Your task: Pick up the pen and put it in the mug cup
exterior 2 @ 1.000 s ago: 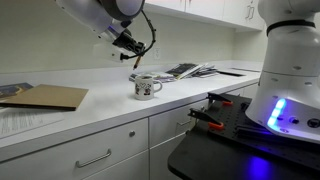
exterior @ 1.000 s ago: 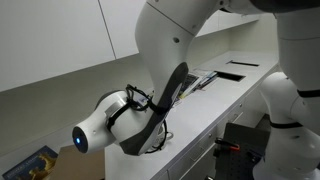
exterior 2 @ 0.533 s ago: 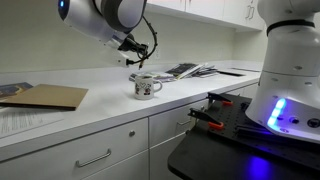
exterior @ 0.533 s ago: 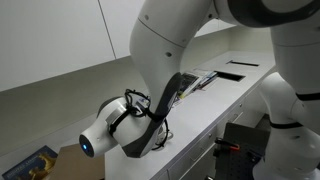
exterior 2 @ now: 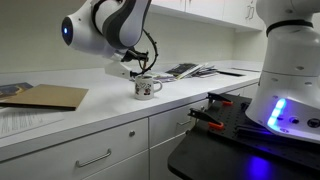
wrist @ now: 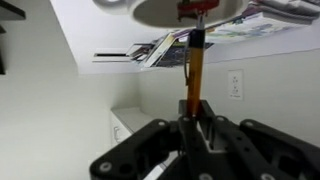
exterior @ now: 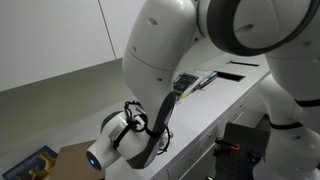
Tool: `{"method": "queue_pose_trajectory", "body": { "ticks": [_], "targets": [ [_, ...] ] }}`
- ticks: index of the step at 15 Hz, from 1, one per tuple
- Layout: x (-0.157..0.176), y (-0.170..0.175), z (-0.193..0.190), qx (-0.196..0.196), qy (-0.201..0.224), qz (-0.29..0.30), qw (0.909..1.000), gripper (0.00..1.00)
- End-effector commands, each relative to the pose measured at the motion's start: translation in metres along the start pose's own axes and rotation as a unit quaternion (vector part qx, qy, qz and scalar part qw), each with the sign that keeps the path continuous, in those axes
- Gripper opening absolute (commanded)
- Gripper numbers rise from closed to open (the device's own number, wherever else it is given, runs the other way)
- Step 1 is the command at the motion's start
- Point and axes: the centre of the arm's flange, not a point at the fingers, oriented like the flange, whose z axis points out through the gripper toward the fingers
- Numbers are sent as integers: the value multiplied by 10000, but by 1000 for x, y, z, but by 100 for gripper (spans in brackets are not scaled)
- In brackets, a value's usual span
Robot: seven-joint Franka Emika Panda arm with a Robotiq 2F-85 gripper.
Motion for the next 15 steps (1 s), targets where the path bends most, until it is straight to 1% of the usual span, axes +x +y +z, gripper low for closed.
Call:
{"method": "queue_pose_trajectory", "body": {
  "ticks": [1,7,8,9,10,11,15],
  "targets": [
    [-22,0,0,28,325,-47,9995,4],
    [-52,6,6,67,474,-213,9986,4],
    [-53,6,6,72,507,-211,9985,14],
    [-54,5,7,72,472,-246,9986,39],
    [-54,5,6,66,423,-251,9988,41],
    [-53,7,4,88,319,-278,9991,47],
    [-34,9,-7,159,-121,-242,9995,78]
  ]
}}
